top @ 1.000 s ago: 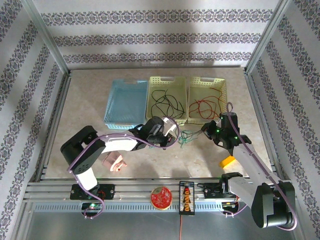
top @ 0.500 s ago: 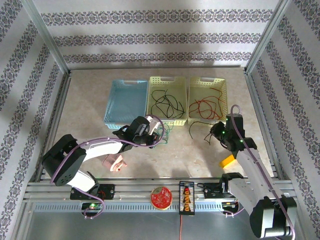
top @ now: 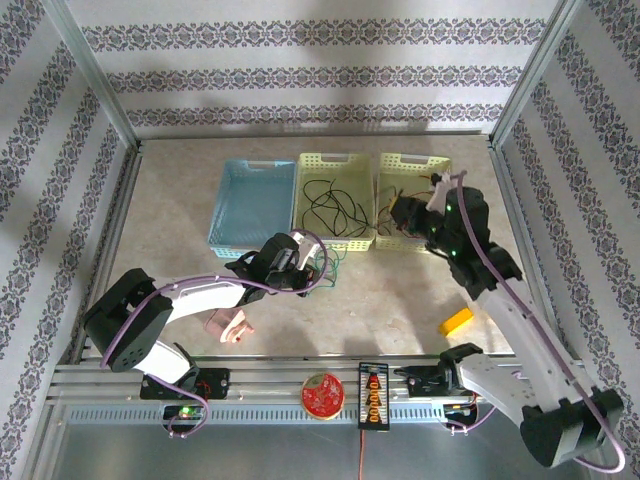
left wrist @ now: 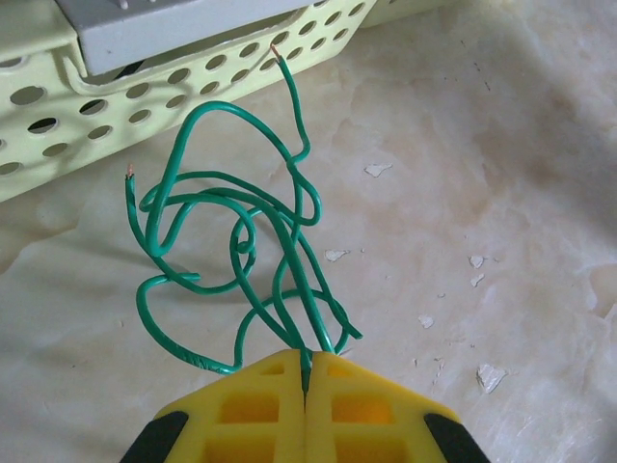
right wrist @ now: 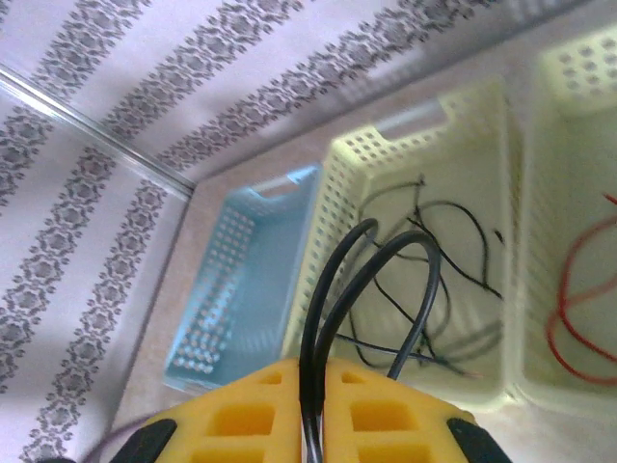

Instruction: Untangle the cables

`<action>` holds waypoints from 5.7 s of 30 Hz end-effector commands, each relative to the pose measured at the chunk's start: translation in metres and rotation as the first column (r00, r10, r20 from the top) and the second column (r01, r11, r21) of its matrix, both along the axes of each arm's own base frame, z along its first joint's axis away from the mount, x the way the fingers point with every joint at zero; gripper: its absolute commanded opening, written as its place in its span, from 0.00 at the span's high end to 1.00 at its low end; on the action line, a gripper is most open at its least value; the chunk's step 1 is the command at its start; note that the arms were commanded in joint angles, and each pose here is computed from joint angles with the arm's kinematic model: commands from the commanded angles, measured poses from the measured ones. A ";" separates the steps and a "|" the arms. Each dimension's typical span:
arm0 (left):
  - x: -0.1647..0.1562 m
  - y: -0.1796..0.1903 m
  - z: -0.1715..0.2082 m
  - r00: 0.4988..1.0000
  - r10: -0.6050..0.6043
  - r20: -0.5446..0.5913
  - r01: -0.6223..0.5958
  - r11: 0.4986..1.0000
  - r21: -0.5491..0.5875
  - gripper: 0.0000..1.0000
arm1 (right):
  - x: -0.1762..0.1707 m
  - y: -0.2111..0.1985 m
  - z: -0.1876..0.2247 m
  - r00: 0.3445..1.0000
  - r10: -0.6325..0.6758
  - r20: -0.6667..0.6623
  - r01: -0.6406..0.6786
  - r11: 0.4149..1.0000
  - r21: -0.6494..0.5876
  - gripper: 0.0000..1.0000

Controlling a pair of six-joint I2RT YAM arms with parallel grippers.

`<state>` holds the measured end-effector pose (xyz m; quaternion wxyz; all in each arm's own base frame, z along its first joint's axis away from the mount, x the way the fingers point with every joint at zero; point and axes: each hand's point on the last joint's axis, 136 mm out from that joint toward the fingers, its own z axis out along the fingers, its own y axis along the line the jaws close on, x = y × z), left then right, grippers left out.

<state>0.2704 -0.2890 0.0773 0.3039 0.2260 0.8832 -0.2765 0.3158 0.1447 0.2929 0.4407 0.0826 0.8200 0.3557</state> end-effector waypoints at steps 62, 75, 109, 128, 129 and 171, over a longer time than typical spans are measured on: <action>-0.055 0.059 0.033 0.999 0.012 -0.045 -0.008 0.995 0.097 1.00 | -0.058 0.130 -0.170 0.721 0.535 -0.440 -0.615 0.787 -0.050 0.48; -0.041 0.055 0.059 0.997 0.006 0.071 -0.013 0.995 0.102 1.00 | -0.076 0.155 -0.133 0.650 0.696 -0.306 -0.719 0.693 0.048 0.47; 0.014 0.128 0.149 0.778 0.572 0.261 -0.507 0.816 -0.277 1.00 | -0.007 0.033 -0.130 0.957 0.141 -0.252 -0.187 0.968 -0.169 1.00; 0.089 0.187 0.129 0.560 0.819 0.123 -0.763 0.568 -0.309 1.00 | -0.010 0.035 -0.110 0.960 0.188 -0.208 -0.214 0.970 -0.113 0.53; 0.097 0.191 0.123 0.543 0.832 0.117 -0.780 0.551 -0.296 1.00 | -0.011 0.035 -0.111 0.960 0.187 -0.210 -0.213 0.971 -0.112 0.53; 0.061 0.106 0.081 0.783 0.603 0.154 -0.599 0.797 -0.074 0.10 | -0.042 0.107 -0.249 0.752 0.333 -0.569 -0.585 0.734 -0.344 0.53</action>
